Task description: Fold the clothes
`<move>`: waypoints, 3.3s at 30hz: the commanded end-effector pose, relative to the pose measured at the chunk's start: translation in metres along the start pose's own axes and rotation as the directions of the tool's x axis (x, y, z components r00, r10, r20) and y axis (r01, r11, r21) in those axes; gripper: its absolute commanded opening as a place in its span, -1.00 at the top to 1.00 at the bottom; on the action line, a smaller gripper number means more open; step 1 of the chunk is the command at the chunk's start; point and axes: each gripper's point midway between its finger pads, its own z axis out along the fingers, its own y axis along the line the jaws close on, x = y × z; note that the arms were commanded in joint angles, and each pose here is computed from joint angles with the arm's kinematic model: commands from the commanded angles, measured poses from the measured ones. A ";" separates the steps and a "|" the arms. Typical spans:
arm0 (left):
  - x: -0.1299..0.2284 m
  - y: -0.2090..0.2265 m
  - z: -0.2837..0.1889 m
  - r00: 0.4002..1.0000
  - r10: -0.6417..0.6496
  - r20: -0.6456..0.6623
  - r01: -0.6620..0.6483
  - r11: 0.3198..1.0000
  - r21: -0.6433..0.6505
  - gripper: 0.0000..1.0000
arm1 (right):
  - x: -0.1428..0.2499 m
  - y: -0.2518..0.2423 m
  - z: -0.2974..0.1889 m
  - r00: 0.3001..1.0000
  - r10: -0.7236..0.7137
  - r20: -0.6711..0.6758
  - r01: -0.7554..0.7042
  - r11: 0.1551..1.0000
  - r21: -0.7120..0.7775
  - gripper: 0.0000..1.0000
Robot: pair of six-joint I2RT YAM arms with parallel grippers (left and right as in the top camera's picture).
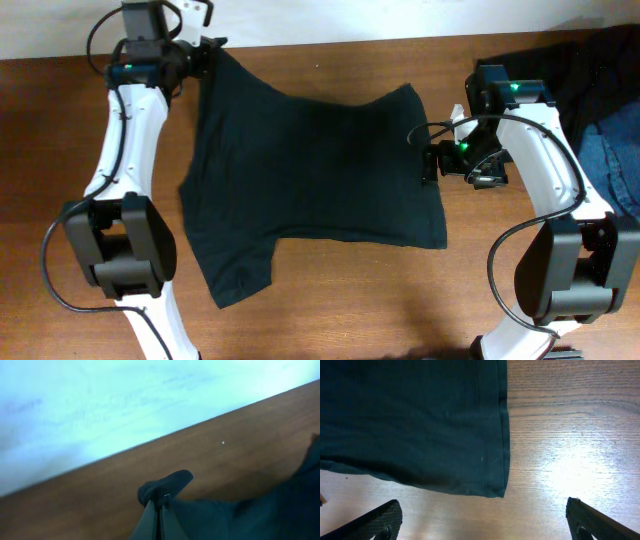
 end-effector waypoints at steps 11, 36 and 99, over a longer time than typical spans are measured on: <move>0.042 0.028 0.043 0.992 0.068 -0.104 -0.081 0.988 -0.130 0.99 | 0.001 0.004 -0.006 1.000 -0.004 0.019 0.005 1.000 -0.010 -0.97; 0.073 0.048 0.066 0.975 -0.181 -0.130 0.154 0.969 -0.193 0.18 | 0.001 0.004 -0.006 1.000 -0.004 0.019 0.005 1.000 -0.010 -0.97; 0.217 0.039 0.068 0.775 -0.356 -0.522 0.293 0.934 -0.203 0.99 | 0.001 0.004 -0.006 1.000 -0.004 0.019 0.005 1.000 -0.010 -0.97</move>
